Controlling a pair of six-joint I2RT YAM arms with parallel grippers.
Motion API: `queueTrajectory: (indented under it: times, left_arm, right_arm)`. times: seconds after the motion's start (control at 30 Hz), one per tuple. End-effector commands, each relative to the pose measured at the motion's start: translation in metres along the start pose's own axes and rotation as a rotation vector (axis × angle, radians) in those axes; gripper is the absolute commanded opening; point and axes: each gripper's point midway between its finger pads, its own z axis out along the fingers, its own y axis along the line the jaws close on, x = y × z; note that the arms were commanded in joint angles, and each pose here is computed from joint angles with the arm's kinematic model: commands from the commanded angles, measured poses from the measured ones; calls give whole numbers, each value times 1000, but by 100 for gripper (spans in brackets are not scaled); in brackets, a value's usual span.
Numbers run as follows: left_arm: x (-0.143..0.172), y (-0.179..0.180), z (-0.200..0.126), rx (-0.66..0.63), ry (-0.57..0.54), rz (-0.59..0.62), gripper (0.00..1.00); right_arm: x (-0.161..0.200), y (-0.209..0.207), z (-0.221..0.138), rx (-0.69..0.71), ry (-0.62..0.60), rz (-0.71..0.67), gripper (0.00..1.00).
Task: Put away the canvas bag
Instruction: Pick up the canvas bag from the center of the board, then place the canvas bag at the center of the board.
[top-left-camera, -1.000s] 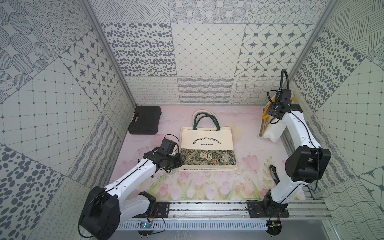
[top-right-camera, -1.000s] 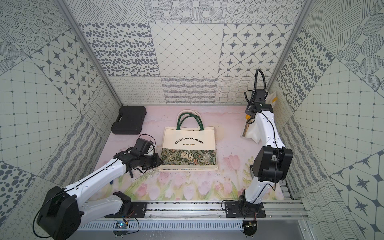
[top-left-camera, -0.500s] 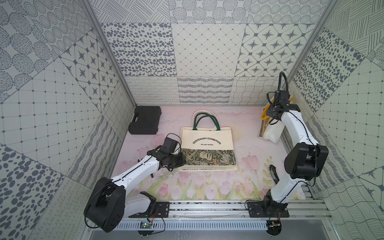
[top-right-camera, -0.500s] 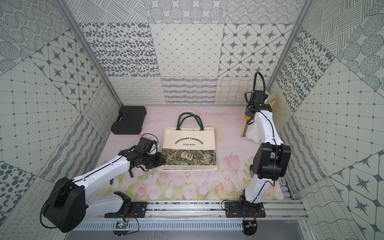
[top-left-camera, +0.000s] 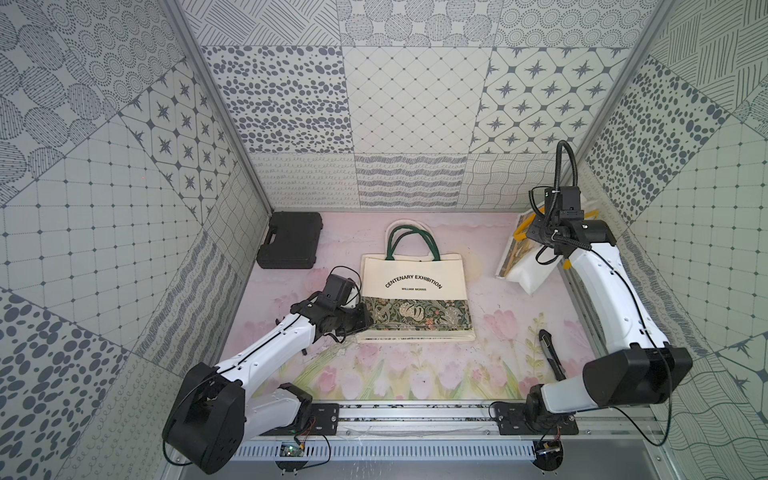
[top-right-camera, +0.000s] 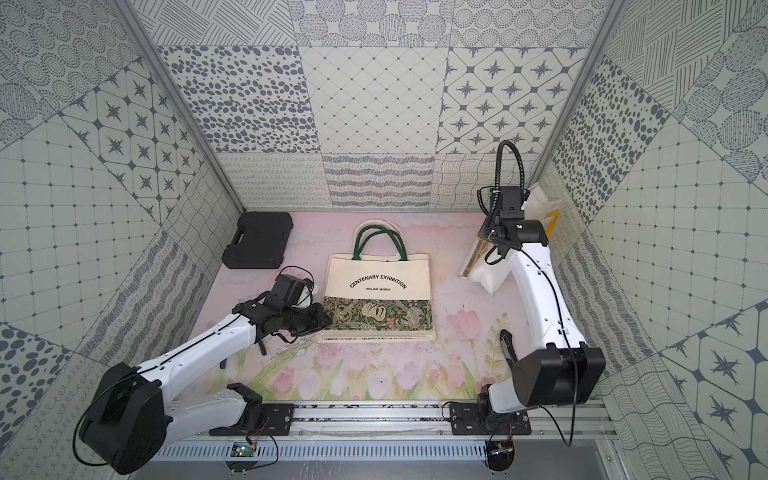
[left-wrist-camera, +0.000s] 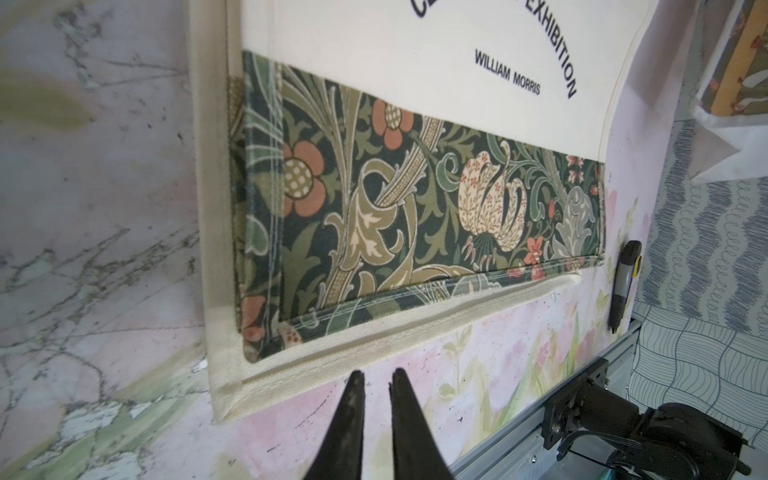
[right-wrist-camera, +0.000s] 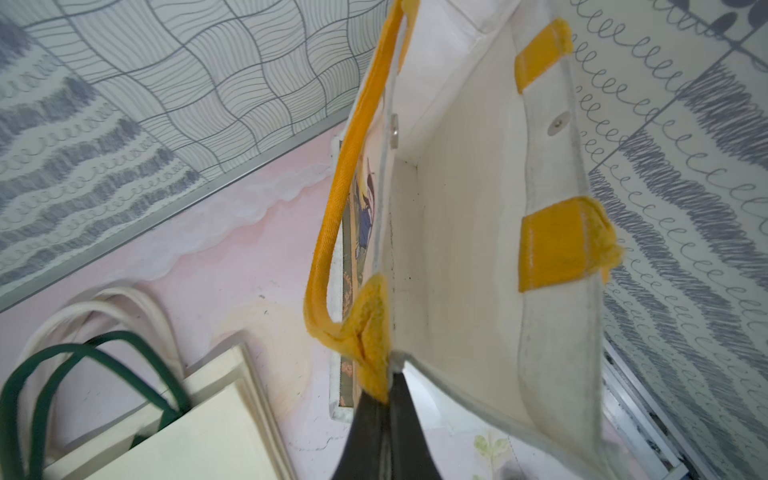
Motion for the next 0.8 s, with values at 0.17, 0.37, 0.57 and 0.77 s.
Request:
queueTrajectory:
  times: [0.17, 0.37, 0.57, 0.77]
  left_arm:
    - [-6, -8, -19, 18, -64, 18, 16]
    - [-3, -8, -30, 9, -73, 17, 16]
    - [-2, -9, -35, 5, -76, 20, 16]
    - [0, -7, -35, 5, -79, 12, 16]
  right_arm:
    - [56, 33, -58, -110, 77, 143, 0]
    - [80, 85, -88, -227, 110, 127, 0]
    - [102, 140, -98, -305, 160, 88, 0]
    - [124, 174, -96, -344, 201, 62, 0]
